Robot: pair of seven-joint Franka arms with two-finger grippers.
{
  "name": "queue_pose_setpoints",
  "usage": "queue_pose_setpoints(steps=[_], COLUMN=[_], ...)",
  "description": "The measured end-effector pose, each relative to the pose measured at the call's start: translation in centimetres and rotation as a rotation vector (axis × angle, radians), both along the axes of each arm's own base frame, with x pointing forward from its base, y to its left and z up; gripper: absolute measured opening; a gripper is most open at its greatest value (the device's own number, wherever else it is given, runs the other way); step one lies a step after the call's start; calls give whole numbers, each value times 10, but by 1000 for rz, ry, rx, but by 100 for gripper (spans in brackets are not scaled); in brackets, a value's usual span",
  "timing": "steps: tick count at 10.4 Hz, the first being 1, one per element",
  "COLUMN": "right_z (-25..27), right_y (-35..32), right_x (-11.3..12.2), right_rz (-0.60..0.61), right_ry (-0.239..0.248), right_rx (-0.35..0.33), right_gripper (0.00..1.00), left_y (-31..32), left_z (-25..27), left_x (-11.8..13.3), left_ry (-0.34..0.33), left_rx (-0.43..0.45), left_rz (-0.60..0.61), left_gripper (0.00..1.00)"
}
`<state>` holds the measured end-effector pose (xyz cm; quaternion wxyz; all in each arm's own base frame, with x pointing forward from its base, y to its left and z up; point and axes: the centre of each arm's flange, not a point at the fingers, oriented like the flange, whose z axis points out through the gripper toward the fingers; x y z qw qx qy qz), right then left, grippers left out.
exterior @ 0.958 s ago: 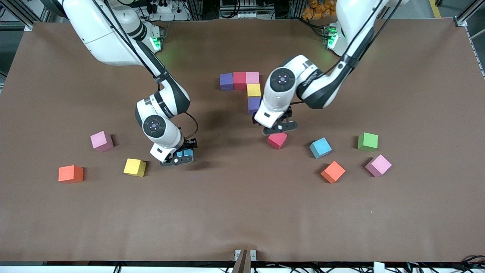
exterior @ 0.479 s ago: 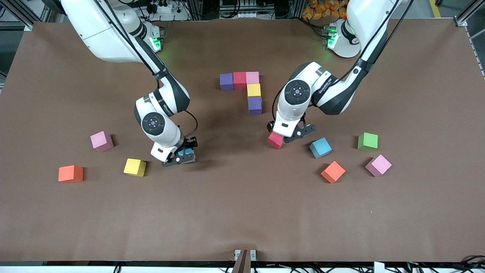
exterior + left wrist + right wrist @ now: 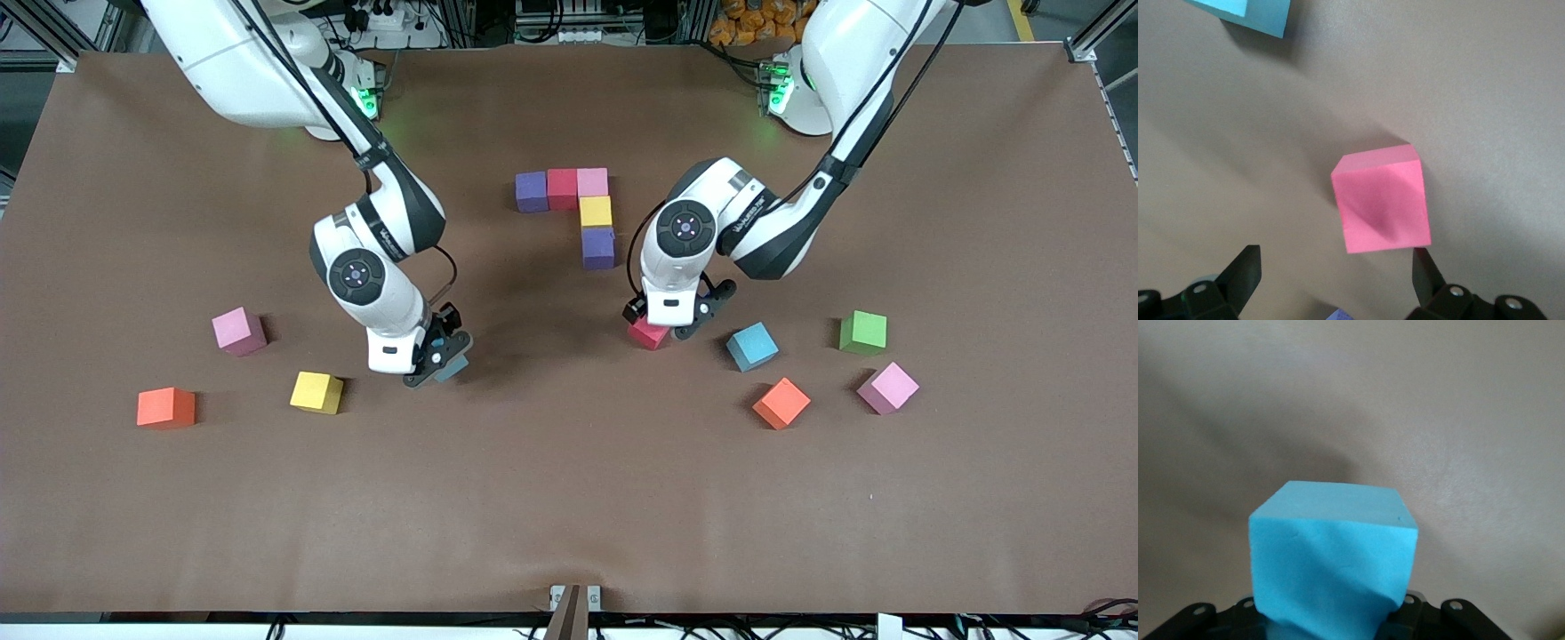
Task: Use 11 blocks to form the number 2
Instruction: 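Release the purple cube and reach the pink cube with the left gripper, then grasp the pink cube with the left gripper while the right gripper carries cyan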
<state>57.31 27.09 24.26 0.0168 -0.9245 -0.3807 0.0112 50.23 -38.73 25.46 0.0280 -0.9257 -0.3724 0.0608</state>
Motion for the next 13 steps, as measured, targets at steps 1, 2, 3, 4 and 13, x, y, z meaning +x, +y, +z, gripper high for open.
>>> queue_pose_setpoints(steps=[1,2,3,4,13], right_z=[10,18,22,22,-25], right_y=[1,11,37,65,177], right_x=[0,-5,-18,-35,-134], right_rz=[69,139,233,339,848], right_ry=[-8,-18,-36,-58,-64], right_rx=[1,0,-20,-60,-104], right_gripper=[53,53,53,53,53], left_y=[1,1,3,4,10], left_z=[-3,-4,-4,-5,-30], left_x=[3,6,8,10,22], left_ry=[-10,-20,-28,-40,-73], left_rx=[-12,-23,-26,-18,-30], left_rz=[8,14,15,6,9], left_gripper=[100,100,100,100,100])
